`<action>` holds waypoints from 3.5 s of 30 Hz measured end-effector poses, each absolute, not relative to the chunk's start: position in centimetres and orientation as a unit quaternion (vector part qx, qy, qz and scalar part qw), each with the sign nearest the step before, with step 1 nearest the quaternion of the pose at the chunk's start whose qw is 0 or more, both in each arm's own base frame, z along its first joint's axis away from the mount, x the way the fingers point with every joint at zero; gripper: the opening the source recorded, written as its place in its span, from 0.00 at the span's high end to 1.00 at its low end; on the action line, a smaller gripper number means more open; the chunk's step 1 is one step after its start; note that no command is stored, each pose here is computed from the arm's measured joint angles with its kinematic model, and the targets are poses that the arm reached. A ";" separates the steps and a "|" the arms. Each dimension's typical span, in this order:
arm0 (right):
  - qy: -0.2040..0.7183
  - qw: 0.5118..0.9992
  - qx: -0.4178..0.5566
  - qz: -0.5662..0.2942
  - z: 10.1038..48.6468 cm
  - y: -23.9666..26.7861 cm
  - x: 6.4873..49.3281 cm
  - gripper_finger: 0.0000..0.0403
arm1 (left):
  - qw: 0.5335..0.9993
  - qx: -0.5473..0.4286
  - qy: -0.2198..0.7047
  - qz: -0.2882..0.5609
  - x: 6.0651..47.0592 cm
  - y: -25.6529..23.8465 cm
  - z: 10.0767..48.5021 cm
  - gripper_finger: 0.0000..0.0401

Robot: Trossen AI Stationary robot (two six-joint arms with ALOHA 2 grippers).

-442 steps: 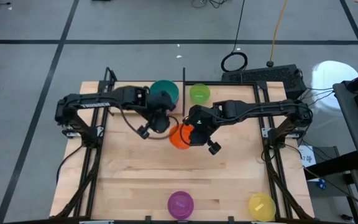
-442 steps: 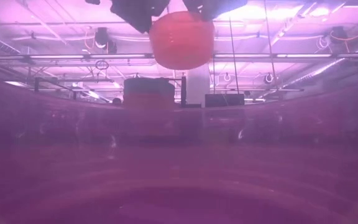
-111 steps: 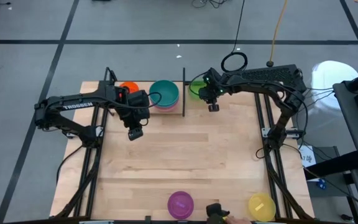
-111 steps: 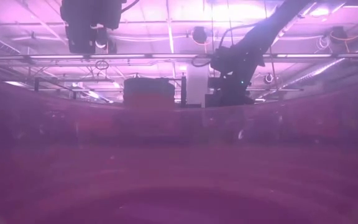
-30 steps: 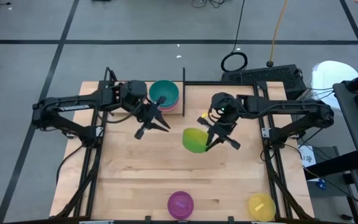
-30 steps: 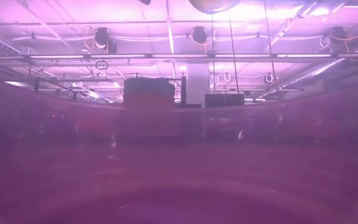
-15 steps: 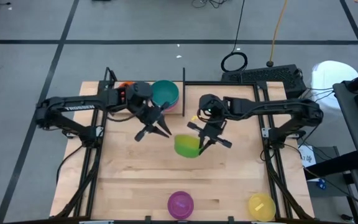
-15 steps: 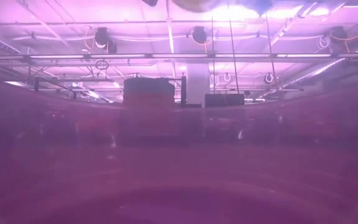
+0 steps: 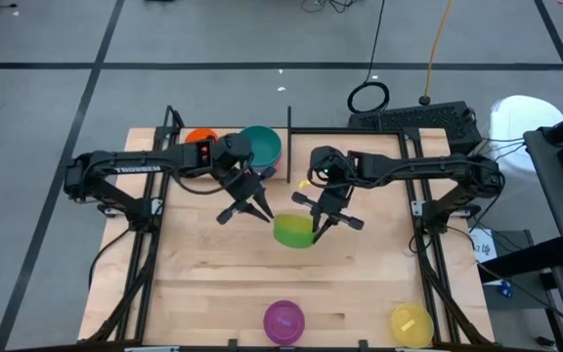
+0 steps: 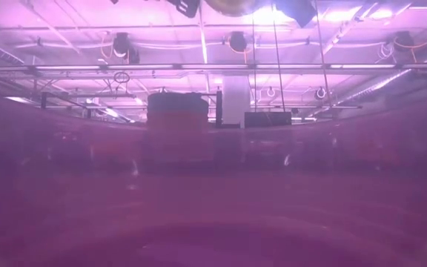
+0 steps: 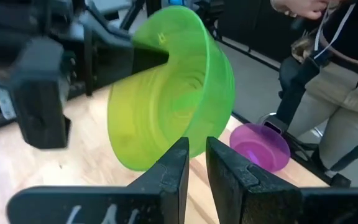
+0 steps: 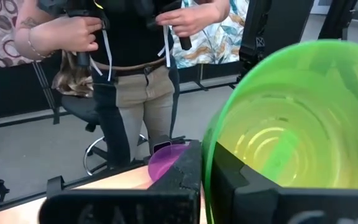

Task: Place and stack bowls onto a shelf
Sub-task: Stack the green bowl on the orange bowl on the shelf

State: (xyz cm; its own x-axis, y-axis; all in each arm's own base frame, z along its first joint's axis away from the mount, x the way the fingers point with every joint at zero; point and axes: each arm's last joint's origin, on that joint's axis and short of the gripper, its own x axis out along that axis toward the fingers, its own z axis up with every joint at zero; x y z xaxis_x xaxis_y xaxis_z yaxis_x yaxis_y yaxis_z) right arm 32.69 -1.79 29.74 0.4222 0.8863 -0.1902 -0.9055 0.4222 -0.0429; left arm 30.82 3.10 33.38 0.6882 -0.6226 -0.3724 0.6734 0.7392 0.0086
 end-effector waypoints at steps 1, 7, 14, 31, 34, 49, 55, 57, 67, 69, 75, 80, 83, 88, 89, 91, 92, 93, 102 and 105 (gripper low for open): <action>0.068 0.840 -0.070 0.533 29.8 -1.8 32.7 1.00 | 0.917 0.077 0.170 -0.353 30.9 3.1 33.5 0.84; 0.067 0.840 -0.071 0.534 29.7 -1.8 32.7 1.00 | 0.916 0.099 0.166 -0.353 31.0 3.4 33.3 0.84; 0.067 0.841 -0.074 0.531 29.8 -1.8 32.7 1.00 | 0.929 0.100 0.162 -0.318 30.5 5.1 33.7 0.84; 0.068 0.841 -0.072 0.531 29.7 -1.8 32.7 1.00 | 0.921 0.089 0.161 -0.343 30.4 4.1 33.8 0.84; 0.068 0.841 -0.072 0.531 29.7 -1.8 32.7 1.00 | 0.916 0.101 0.159 -0.354 30.7 3.6 33.6 0.84; 0.068 0.841 -0.071 0.533 29.8 -1.8 32.7 1.00 | 0.917 0.132 0.124 -0.356 31.6 3.4 33.6 0.84; 0.068 0.841 -0.071 0.532 29.8 -1.9 32.7 1.00 | 0.912 0.107 0.134 -0.374 31.7 3.3 33.2 0.84; 0.067 0.841 -0.070 0.532 29.8 -2.0 32.6 1.00 | 0.907 0.093 0.134 -0.389 31.9 3.1 33.0 0.84; 0.068 0.843 -0.068 0.530 29.8 -2.3 32.6 1.00 | 0.893 0.064 0.133 -0.424 32.7 2.9 32.1 0.84; 0.067 0.842 -0.066 0.532 29.7 -2.3 32.6 1.00 | 0.892 0.065 0.129 -0.428 32.7 2.9 32.2 0.85; 0.063 0.840 -0.068 0.535 29.8 -2.3 32.6 1.00 | 0.889 0.072 0.120 -0.436 32.6 2.9 32.2 0.97; 0.066 0.841 -0.063 0.534 29.8 -2.4 32.6 1.00 | 0.889 0.068 0.122 -0.437 32.6 2.8 32.2 0.99; 0.076 0.844 -0.044 0.529 29.9 -2.6 32.5 1.00 | 0.888 0.056 0.125 -0.438 32.6 2.9 32.3 0.99; 0.091 0.847 -0.010 0.523 30.2 -2.8 32.5 0.99 | 0.890 0.040 0.129 -0.436 32.5 3.3 32.3 0.99; 0.093 0.848 -0.003 0.522 30.3 -2.8 32.6 0.98 | 0.889 0.038 0.129 -0.437 32.5 3.3 32.3 0.99; 0.096 0.849 0.011 0.519 30.5 -2.8 32.7 0.96 | 0.888 0.035 0.129 -0.440 32.5 3.2 32.3 0.99; 0.099 0.850 0.020 0.517 30.6 -2.8 32.8 0.94 | 0.888 0.031 0.129 -0.441 32.5 3.3 32.3 0.99; 0.102 0.851 0.028 0.515 30.7 -2.9 32.8 0.93 | 0.887 0.027 0.130 -0.443 32.5 3.4 32.3 1.00; 0.130 0.854 0.078 0.499 30.9 -3.1 32.9 0.75 | 0.884 -0.001 0.133 -0.448 32.3 3.8 32.4 1.00; 0.140 0.856 0.095 0.488 30.9 -3.1 33.0 0.69 | 0.889 0.002 0.136 -0.437 32.3 3.9 32.5 1.00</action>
